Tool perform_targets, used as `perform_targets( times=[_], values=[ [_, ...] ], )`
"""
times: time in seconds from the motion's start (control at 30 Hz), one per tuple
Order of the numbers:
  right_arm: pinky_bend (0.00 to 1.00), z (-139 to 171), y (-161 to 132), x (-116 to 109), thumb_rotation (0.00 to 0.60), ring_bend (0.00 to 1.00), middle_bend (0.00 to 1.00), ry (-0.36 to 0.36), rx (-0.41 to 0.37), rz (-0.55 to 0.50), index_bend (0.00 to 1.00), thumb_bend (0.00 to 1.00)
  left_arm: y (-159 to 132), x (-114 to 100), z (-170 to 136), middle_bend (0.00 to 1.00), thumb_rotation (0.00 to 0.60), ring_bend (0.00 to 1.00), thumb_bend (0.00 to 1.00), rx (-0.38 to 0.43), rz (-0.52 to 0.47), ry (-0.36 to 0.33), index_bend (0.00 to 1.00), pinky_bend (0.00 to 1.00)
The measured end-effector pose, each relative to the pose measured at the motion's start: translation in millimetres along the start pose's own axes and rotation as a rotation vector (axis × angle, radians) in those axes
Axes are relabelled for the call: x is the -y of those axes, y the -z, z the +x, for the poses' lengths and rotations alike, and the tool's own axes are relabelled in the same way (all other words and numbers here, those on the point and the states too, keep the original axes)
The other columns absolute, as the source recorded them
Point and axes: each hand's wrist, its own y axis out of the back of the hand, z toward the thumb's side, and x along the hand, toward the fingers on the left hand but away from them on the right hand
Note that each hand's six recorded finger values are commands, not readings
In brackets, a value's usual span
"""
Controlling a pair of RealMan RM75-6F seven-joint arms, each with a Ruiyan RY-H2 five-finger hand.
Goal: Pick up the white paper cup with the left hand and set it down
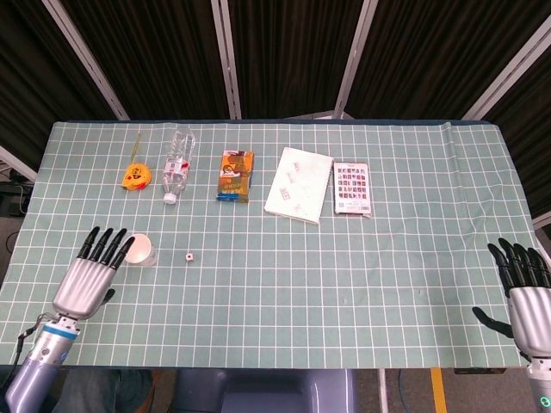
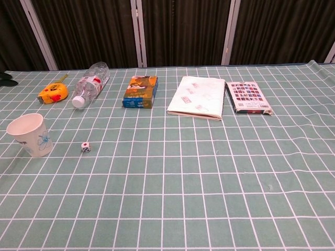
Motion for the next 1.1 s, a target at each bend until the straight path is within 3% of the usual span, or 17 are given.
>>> perform_targets(
  times=[0.33,0.43,0.7,0.87,1.1],
  values=[
    [0.0,-0.4,4.3,-0.7,0.6,0.0,0.0,-0.005,0.008,-0.02,0.0,0.0,-44.0,37.2,50.4,0.0,0.6,0.0,0.0,0.109,0.439,0.015,0.02,0.0],
    [0.0,0.4,6.1,-2.4,0.6,0.0,0.0,-0.003,0.011,-0.028,0.0,0.0,-50.3,47.1,59.1,0.0,0.6,0.0,0.0,0.118,0.527,0.006,0.06,0.0],
    [0.0,1.8,9.2,-5.6,0.6,0.0,0.0,0.002,0.009,-0.041,0.0,0.0,-60.9,53.1,67.5,0.01,0.6,0.0,0.0,0.117,0.631,-0.027,0.12,0.06],
    [0.0,1.6,9.2,-6.6,0.6,0.0,0.0,0.006,0.007,-0.045,0.0,0.0,-62.7,54.2,70.5,0.21,0.6,0.14,0.0,0.126,0.649,-0.045,0.31,0.19],
    [0.0,1.0,9.2,-5.7,0.6,0.0,0.0,0.004,0.007,-0.045,0.0,0.0,-62.0,58.5,71.8,0.35,0.6,0.26,0.0,0.119,0.676,-0.051,0.41,0.32]
  ],
)
